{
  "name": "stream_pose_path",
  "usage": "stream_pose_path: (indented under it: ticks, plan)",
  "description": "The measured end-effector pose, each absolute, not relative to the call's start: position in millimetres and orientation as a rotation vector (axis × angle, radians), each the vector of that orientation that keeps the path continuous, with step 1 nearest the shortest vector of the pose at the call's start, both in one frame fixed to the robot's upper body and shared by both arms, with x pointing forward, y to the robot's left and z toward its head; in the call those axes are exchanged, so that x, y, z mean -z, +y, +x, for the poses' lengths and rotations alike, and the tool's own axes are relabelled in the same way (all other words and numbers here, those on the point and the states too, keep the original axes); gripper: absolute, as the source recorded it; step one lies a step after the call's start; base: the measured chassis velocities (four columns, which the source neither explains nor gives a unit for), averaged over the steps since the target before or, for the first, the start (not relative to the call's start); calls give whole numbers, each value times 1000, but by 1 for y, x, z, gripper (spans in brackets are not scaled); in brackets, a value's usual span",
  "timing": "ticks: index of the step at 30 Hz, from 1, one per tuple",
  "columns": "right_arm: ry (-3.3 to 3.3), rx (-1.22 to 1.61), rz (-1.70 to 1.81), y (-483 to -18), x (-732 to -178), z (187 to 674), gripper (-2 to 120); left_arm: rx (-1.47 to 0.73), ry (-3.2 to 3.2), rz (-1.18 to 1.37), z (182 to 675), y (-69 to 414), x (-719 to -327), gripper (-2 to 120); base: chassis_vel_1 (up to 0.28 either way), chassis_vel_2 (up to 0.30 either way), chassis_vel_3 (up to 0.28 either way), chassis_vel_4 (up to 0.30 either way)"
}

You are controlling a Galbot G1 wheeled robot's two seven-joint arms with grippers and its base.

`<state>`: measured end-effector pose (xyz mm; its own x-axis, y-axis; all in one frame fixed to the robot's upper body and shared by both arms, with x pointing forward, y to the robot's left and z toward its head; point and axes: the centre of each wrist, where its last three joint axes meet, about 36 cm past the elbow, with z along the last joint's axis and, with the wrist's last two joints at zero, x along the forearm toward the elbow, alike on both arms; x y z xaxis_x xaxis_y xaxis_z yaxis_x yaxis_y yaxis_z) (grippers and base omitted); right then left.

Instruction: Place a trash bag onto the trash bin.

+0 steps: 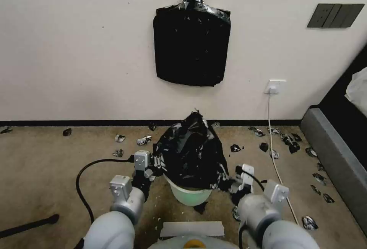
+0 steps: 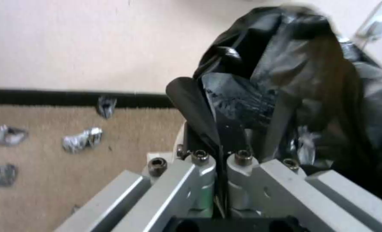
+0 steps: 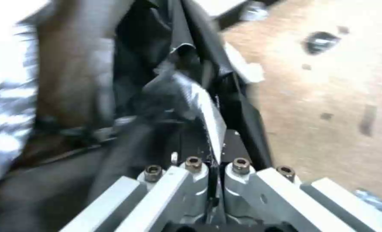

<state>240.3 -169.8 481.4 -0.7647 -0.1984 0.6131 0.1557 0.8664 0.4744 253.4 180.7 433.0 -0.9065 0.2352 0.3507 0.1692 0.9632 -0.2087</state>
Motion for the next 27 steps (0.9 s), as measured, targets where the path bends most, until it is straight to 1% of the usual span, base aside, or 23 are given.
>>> stream_pose_path:
  ticks: [2, 6, 18, 23, 27]
  plan:
    - [-2302, 647, -76, -176, -471, 242, 0, -269, -2692, -263, 252, 172, -417, 0, 0, 0, 0, 0]
    - [-2244, 624, -144, -179, -461, 247, 0, -261, -2661, -238, 249, 167, -403, 0, 0, 0, 0, 0]
    - [-2102, 521, -108, -173, -448, 259, 0, -204, -2591, -217, 229, 176, -399, 0, 0, 0, 0, 0]
    - [-2078, 494, -95, -174, -441, 263, 0, -186, -2570, -208, 227, 177, -393, 0, 0, 0, 0, 0]
    - [-2078, 478, -90, -175, -432, 276, 0, -144, -2555, -209, 231, 182, -385, 0, 0, 0, 0, 0]
